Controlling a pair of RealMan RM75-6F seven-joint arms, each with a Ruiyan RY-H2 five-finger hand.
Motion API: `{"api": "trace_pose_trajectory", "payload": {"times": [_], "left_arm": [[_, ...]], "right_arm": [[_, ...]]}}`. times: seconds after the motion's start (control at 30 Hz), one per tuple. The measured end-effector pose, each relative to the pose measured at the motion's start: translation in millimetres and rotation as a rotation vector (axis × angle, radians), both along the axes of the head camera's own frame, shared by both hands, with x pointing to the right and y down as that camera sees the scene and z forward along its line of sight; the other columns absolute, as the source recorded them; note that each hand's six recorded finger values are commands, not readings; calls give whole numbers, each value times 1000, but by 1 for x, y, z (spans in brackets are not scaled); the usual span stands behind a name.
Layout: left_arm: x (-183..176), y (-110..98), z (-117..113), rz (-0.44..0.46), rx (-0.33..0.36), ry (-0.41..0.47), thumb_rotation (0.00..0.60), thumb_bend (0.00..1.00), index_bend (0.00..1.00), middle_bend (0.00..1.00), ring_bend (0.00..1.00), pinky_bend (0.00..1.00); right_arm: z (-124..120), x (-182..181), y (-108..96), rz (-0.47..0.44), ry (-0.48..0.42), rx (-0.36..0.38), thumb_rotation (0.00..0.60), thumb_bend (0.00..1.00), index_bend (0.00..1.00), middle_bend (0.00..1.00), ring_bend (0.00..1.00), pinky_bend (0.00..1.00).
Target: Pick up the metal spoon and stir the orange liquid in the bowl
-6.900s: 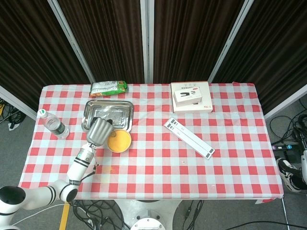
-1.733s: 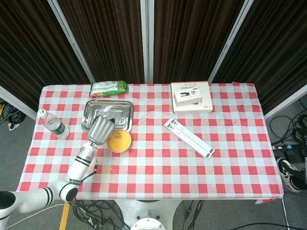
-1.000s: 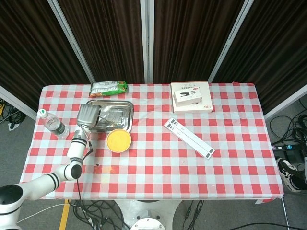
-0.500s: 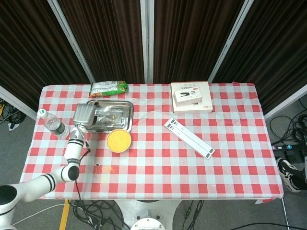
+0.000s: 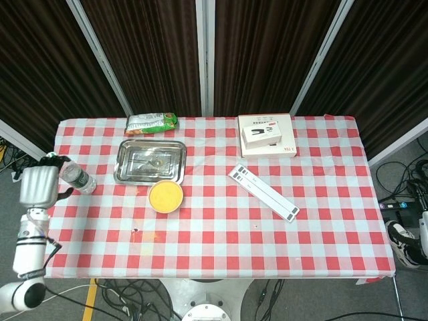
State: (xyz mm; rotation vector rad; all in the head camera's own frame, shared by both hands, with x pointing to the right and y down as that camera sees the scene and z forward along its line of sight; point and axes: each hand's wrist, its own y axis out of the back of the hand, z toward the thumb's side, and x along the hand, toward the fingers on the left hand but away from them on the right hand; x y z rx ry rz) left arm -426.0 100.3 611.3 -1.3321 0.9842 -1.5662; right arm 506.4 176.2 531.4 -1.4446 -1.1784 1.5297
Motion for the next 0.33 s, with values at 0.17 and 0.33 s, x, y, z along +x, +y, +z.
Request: {"api": "trace_pose_trajectory", "payload": {"times": [0.17, 0.33], "left_arm": [[-22, 45, -8, -52, -36, 5, 600, 155, 360, 405, 299, 351], [-22, 74, -12, -5, -47, -5, 600, 153, 357, 393, 273, 301]], "right_arm": [[6, -6, 2, -21, -26, -21, 600, 89, 79, 107, 0, 114], [14, -17, 5, -56, -83, -55, 600, 92, 80, 99, 0, 102]]}}
